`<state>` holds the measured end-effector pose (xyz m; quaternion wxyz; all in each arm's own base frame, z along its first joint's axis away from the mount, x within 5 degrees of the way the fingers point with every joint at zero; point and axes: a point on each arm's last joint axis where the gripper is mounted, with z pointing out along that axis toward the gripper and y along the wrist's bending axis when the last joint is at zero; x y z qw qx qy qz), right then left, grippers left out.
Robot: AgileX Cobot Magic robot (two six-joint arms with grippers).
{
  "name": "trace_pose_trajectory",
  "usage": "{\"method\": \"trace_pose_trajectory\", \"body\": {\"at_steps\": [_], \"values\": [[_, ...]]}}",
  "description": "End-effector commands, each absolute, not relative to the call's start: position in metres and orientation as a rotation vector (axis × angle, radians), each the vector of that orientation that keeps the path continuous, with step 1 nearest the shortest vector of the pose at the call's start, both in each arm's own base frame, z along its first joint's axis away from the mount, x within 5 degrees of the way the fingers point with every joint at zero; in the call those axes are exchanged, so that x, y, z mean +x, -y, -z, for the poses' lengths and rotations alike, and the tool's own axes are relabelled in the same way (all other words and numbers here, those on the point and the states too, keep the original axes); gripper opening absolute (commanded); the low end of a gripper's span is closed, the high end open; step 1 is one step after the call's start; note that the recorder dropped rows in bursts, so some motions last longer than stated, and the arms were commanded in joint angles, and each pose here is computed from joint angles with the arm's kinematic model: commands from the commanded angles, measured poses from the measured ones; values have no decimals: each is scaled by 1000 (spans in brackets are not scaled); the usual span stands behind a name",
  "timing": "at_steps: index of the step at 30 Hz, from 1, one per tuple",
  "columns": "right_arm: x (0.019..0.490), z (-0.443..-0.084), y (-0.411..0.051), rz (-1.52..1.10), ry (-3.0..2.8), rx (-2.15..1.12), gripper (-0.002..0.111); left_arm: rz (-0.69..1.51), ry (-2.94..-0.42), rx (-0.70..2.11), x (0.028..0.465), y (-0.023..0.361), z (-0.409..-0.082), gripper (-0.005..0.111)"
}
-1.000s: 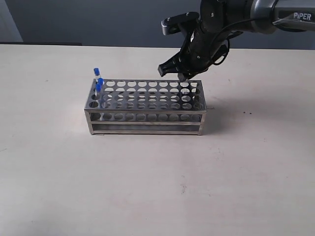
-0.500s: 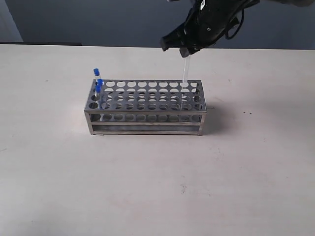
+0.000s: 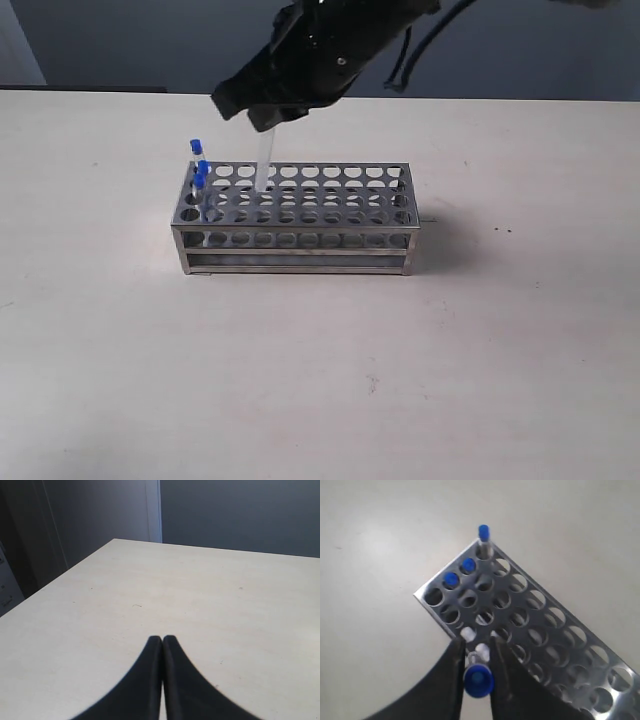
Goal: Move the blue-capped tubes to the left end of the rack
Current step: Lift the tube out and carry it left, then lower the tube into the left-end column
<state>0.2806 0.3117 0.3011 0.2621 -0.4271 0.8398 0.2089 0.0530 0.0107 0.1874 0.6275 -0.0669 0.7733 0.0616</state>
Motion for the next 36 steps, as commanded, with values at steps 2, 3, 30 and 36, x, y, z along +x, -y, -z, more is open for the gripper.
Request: {"method": "trace_pose_trajectory", "body": {"at_steps": [2,3,30,36], "values": [[272,-298,-338,-595,-2191,-1211,-1,-131,-1769,-153,54,-10,-187,0],[271,-297,-343,-600,-2189,-1230,-1,-131,-1769,-153,54,-10,-187,0],[298,-216,-404,-530,-2300,-1400,-1,-131,-1769,-153,54,-10,-187,0],[297,-201,-405,-530,-2354,-1428,9,-131,-1769,-153,54,-10,-187,0]]}}
